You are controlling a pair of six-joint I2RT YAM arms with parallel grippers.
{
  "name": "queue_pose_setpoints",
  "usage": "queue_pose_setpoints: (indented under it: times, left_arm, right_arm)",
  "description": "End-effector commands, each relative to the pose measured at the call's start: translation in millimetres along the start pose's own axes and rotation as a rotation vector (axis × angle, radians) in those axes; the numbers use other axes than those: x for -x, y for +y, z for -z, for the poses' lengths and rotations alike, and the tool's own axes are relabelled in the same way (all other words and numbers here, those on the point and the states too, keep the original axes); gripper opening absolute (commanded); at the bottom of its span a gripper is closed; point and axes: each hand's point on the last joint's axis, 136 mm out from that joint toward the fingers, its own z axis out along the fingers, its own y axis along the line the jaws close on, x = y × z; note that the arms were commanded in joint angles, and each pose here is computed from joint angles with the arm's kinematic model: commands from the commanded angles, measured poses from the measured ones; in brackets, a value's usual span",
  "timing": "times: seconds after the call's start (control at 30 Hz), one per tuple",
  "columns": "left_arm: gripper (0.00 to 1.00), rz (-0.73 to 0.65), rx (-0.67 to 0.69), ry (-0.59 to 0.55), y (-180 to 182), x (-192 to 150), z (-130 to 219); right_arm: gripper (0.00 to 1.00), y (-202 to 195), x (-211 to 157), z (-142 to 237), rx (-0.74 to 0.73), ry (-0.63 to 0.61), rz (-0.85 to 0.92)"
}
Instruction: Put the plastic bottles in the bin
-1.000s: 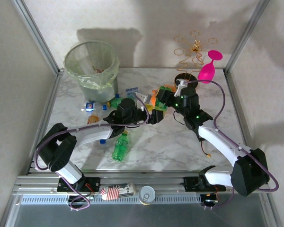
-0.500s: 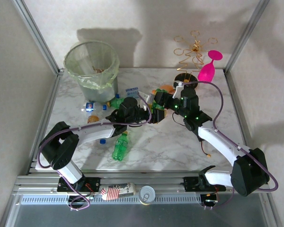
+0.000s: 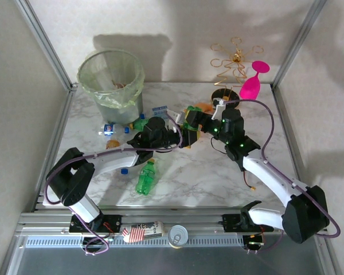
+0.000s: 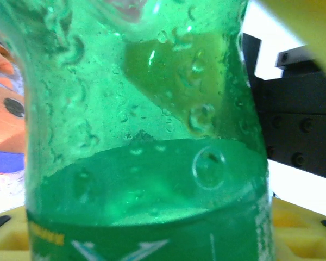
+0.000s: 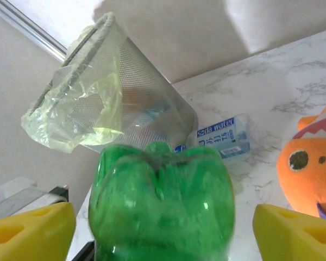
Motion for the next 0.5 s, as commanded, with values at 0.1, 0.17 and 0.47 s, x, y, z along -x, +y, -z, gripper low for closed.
queue_pose_setpoints:
  times: [0.1,0.17,0.47]
  left_arm:
    - [0.45,0.031,0.101,-0.059,15.3,18.2,23.2]
    - [0.45,0.030,0.152,-0.073,23.7,24.5,32.4]
    - [0.46,-0.006,0.366,-0.169,56.8,99.3,93.5]
  right_arm:
    - [0.91,-4.0,29.3,24.5,-0.104,-0.108,0.039]
    - [0.92,-9.7,27.5,30.0,-0.124,-0.121,0.034]
    - [0.99,-36.4,-10.9,29.0,-0.142,-0.071,-0.010]
